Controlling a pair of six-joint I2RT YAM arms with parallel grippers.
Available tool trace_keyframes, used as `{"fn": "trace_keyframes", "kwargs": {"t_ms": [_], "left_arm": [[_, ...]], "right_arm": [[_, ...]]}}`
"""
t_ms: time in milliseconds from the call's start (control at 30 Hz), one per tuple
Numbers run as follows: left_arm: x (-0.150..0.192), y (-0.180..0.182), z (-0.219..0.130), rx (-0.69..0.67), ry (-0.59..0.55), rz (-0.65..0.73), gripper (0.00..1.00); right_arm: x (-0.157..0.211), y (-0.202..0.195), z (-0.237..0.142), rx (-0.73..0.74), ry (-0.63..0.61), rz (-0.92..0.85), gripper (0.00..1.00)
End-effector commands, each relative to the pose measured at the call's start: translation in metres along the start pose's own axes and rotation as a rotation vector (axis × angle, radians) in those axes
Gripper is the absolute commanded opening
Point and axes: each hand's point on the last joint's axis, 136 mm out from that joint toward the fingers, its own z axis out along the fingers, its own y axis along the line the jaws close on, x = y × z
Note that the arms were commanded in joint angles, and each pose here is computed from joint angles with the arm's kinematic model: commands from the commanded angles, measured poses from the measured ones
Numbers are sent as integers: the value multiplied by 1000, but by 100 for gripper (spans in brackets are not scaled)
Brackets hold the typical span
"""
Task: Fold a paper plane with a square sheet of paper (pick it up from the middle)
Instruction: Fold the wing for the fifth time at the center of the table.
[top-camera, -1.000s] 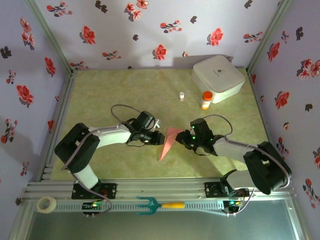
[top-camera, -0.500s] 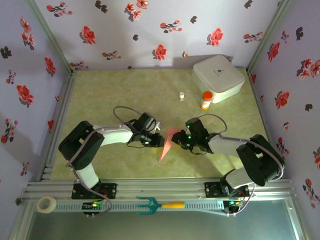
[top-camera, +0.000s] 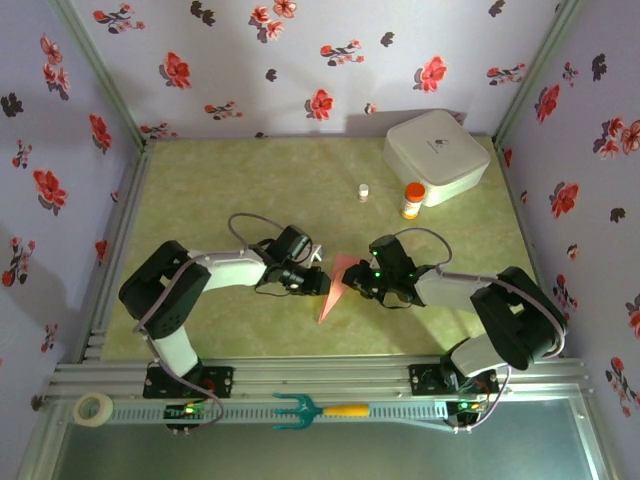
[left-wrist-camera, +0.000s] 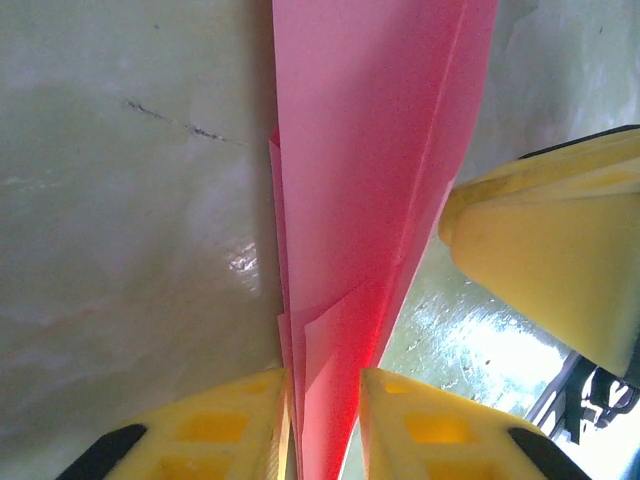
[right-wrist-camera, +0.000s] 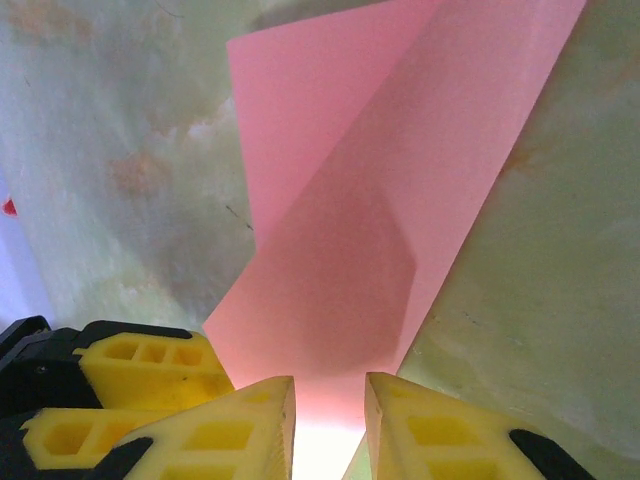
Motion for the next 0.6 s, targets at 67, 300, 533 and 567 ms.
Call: {"fn": "trace_keyframes", "kwargs": {"t_ms": [67,300,533,567], "left_arm": [[5,8,5,-20,40,7,25],[8,4,9,20,56,-1,22],[9,-4,11,76,64,-8,24],[9,-4,12,83,64,-12,24]], "right_arm": [[3,-4,3,13,7,17,26],[8,0,8,-25,34,28,25],[12,-9,11,11,50,38,23],[13,-9,12,11,54,38,23]]}}
